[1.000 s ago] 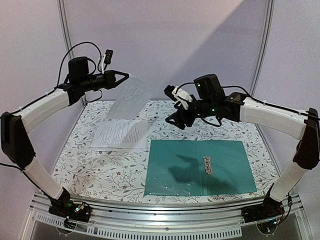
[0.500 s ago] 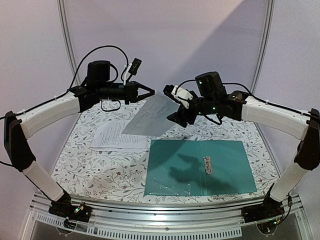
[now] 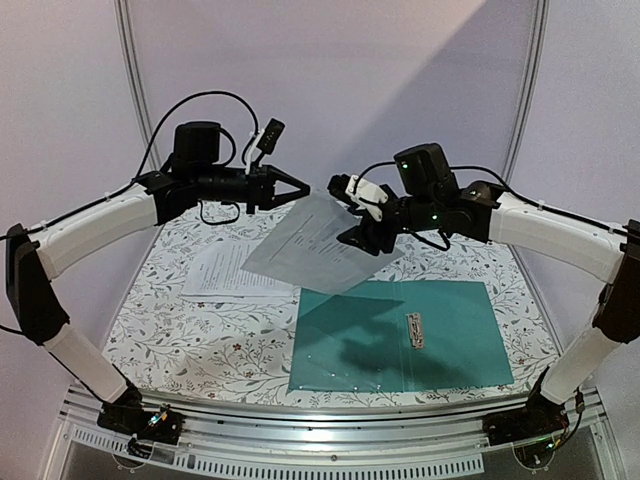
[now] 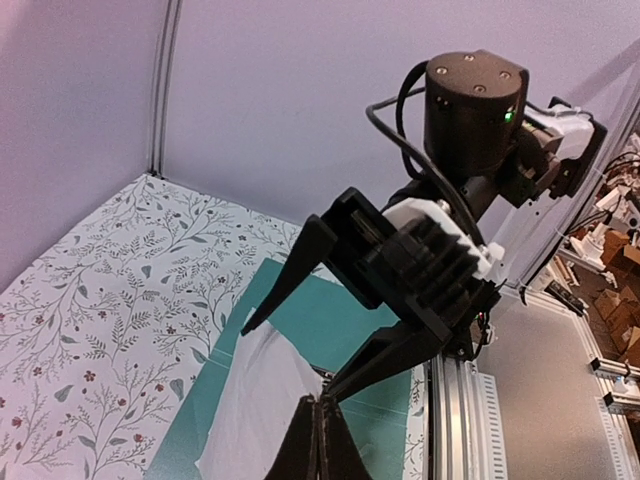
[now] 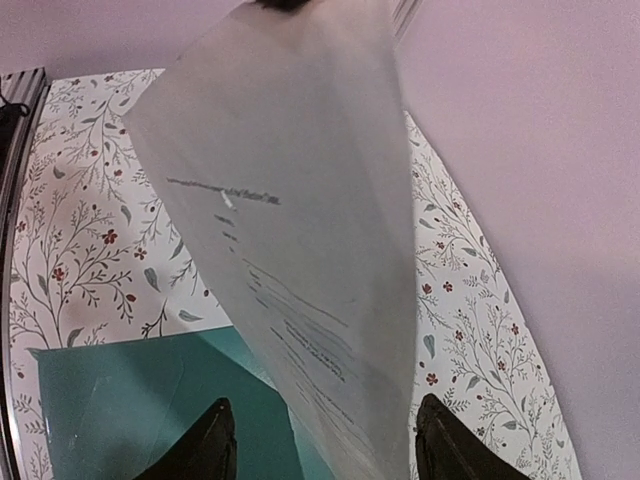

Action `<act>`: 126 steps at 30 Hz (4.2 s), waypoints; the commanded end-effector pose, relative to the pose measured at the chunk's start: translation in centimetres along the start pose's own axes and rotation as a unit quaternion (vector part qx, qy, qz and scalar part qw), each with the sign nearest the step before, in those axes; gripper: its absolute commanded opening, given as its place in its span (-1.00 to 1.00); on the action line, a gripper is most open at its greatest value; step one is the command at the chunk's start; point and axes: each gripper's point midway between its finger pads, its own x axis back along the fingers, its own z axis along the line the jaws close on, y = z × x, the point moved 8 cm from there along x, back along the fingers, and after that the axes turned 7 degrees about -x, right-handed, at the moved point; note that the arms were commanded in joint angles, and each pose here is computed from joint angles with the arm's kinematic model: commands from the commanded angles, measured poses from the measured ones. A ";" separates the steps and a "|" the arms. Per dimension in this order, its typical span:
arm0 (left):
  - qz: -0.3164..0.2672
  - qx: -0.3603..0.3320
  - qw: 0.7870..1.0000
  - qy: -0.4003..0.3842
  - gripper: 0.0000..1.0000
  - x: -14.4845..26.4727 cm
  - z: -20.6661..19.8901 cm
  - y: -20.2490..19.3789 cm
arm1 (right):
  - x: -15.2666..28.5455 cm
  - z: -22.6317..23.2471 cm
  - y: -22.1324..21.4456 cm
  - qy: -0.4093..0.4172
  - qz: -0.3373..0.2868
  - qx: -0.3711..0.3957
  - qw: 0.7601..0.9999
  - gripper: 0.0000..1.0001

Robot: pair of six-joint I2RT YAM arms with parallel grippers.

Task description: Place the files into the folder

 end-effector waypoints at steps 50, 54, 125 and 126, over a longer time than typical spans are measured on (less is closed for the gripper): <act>0.073 0.228 0.937 0.256 0.35 3.5 3.8 -7.9 | 11.0 -10.5 -11.9 -0.074 -0.091 -0.560 0.820 -1.00; 0.154 0.246 0.922 0.257 0.31 1.8 1.5 -12.7 | 9.2 -8.7 -15.4 -0.034 -0.046 -0.602 0.797 -1.00; 0.510 0.099 0.825 0.224 0.15 -3.9 -13.6 -31.4 | 3.1 -2.8 -19.7 0.049 0.064 -0.577 0.813 -1.00; 0.509 0.101 0.825 0.224 0.14 -3.9 -13.7 -31.5 | 2.8 -2.7 -19.5 0.053 0.063 -0.576 0.813 -1.00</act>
